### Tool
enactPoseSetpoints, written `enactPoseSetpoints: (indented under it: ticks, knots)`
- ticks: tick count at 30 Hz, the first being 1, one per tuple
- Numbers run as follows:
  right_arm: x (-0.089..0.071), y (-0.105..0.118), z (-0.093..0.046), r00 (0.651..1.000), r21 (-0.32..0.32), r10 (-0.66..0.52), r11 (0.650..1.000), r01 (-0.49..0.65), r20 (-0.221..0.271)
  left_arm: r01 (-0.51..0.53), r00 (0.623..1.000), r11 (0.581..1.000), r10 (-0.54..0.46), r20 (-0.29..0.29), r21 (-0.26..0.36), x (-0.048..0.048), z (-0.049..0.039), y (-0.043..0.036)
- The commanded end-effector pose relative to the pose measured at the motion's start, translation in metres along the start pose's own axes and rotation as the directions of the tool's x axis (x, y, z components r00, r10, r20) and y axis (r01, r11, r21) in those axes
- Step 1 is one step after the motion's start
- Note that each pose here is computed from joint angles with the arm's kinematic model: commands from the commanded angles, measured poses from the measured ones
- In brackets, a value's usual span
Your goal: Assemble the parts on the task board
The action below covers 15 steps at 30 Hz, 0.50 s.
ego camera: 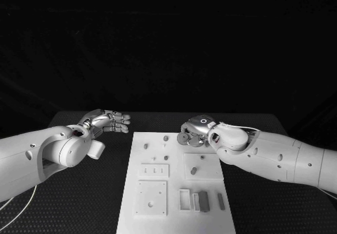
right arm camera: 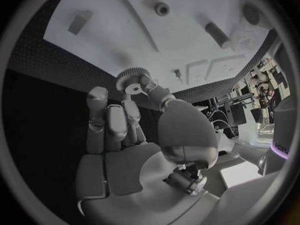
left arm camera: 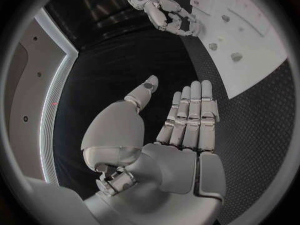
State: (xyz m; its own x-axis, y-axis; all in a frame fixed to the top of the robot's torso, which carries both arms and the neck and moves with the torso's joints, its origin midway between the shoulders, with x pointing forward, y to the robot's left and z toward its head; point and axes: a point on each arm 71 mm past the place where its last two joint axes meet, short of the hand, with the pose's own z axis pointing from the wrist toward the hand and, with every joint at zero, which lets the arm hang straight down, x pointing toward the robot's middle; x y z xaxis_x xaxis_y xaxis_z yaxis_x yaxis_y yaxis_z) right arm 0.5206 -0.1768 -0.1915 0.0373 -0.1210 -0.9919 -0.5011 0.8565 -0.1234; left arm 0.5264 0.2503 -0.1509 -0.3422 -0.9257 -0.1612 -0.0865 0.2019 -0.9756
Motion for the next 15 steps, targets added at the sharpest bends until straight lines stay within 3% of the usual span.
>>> enactPoseSetpoints:
  ticks: [1, 15]
  knots:
    - [-0.008, 0.012, 0.001, 0.993, -0.008, -0.089, 0.996, 0.089, 0.074, -0.001, 1.0, 1.0, 0.001, -0.01, 0.011, 0.0013, -0.0001, -0.0016]
    - [-0.013, 0.057, 0.013, 0.976, -0.077, -0.175, 0.98, 0.186, 0.133, -0.001, 1.0, 1.0, 0.001, -0.013, 0.012, 0.0022, 0.0001, -0.0018]
